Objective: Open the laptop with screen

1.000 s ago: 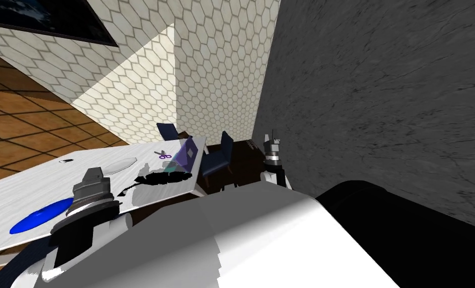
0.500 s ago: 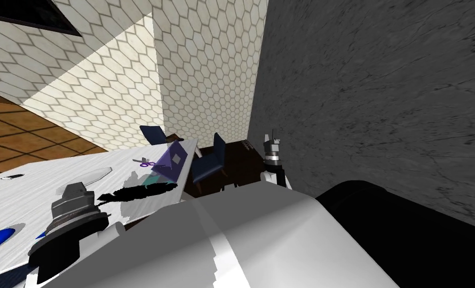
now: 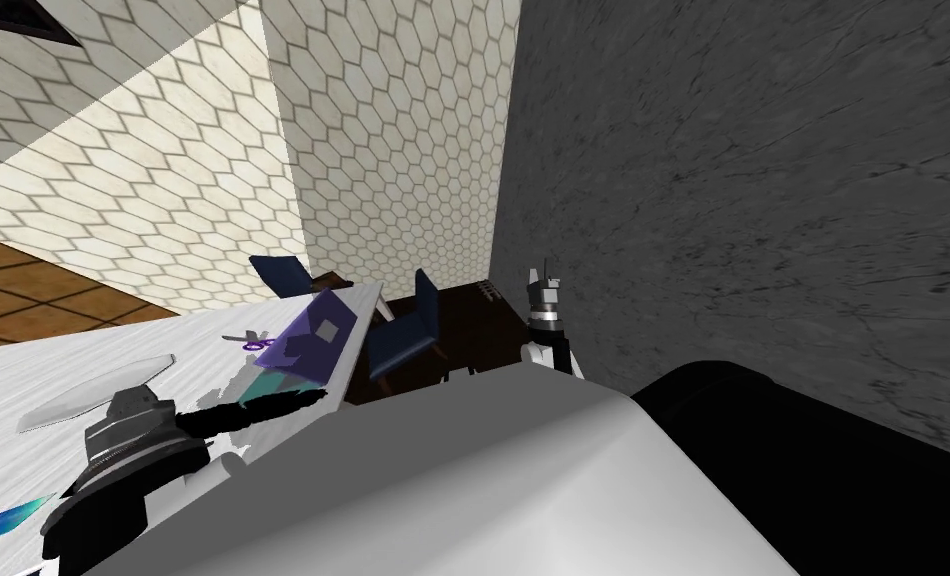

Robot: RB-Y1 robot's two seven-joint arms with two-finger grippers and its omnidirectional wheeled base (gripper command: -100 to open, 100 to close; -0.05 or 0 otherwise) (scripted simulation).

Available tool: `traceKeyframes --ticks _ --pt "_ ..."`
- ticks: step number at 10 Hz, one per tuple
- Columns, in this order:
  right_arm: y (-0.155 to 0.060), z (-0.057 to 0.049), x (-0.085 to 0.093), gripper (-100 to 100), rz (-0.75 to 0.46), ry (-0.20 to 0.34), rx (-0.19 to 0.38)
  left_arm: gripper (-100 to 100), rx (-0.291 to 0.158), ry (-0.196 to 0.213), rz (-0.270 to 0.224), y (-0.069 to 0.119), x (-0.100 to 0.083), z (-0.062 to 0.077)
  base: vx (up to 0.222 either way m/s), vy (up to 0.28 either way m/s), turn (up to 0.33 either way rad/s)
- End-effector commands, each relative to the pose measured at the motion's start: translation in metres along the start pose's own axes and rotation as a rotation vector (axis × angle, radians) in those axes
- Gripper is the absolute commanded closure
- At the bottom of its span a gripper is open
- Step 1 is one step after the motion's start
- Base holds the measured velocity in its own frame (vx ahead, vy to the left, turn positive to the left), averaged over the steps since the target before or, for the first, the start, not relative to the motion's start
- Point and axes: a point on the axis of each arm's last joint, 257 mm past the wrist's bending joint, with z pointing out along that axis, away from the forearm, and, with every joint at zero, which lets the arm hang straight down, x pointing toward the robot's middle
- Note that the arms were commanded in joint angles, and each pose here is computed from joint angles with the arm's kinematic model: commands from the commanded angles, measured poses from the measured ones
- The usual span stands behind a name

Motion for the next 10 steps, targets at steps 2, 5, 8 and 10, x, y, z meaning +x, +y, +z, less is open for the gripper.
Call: traceKeyframes --ticks 2,5,8,10 --pt "0.000 0.000 0.000 0 0.000 0.000 0.000 -100 -0.115 -0.013 -0.022 0.047 0.000 -0.007 0.137 -0.153 -0.111" --pt "0.000 0.000 0.000 0 0.000 0.000 0.000 -100 -0.202 -0.017 -0.057 0.082 0.007 -0.019 0.137 -0.131 -0.089" --pt "0.000 0.000 0.000 0 0.000 0.000 0.000 100 -0.186 -0.016 -0.051 0.075 0.004 -0.018 0.025 -0.023 -0.001" --pt "0.000 0.000 0.000 0 0.000 0.000 0.000 100 -0.202 0.001 -0.069 0.084 -0.005 -0.015 0.003 -0.006 -0.042"
